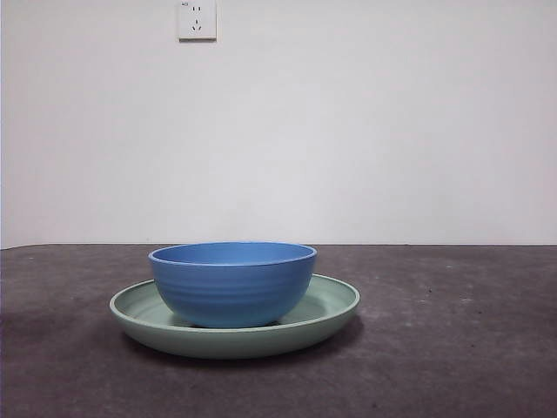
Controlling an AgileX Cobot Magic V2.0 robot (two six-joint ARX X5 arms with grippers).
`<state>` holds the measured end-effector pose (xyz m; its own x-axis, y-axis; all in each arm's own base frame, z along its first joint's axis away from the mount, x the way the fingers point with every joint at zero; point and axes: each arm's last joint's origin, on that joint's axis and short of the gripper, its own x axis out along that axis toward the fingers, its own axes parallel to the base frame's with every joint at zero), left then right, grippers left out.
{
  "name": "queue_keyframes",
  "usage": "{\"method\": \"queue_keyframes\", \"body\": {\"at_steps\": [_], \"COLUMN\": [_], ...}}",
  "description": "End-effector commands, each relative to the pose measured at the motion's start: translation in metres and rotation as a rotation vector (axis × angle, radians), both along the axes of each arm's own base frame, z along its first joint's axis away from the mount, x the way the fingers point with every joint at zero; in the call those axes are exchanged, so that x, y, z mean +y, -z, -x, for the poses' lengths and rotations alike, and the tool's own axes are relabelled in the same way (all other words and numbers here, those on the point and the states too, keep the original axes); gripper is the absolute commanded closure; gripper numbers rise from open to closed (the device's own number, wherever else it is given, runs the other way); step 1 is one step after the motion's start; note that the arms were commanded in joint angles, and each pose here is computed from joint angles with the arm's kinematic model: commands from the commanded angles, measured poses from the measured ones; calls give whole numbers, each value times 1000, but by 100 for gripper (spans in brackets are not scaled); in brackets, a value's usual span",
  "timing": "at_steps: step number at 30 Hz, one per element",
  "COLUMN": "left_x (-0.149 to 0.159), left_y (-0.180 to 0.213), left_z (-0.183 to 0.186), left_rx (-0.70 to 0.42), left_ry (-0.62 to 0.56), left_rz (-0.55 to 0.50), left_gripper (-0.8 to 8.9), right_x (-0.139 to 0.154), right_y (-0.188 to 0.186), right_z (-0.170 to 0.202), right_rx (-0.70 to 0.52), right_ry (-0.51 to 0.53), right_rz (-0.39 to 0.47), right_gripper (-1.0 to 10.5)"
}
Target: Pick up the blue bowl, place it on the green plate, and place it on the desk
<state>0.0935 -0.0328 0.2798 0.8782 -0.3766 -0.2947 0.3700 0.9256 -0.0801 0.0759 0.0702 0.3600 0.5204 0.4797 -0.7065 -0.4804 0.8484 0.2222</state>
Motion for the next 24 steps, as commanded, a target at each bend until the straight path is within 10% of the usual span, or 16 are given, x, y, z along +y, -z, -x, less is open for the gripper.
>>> {"method": "queue_keyframes", "body": {"at_steps": [1, 24], "left_x": [7, 33], "left_y": [19, 115], "left_z": [-5, 1], "left_rx": [-96, -167], "left_ry": [-112, -457], "left_rz": [9, 6], "left_gripper": [778, 778], "right_x": [1, 1], "right_y": [-5, -5], "right_z": [0, 0], "right_rx": [-14, -14], "right_ry": [-5, -5], "right_rz": [-15, -15], "right_gripper": [913, 913]}}
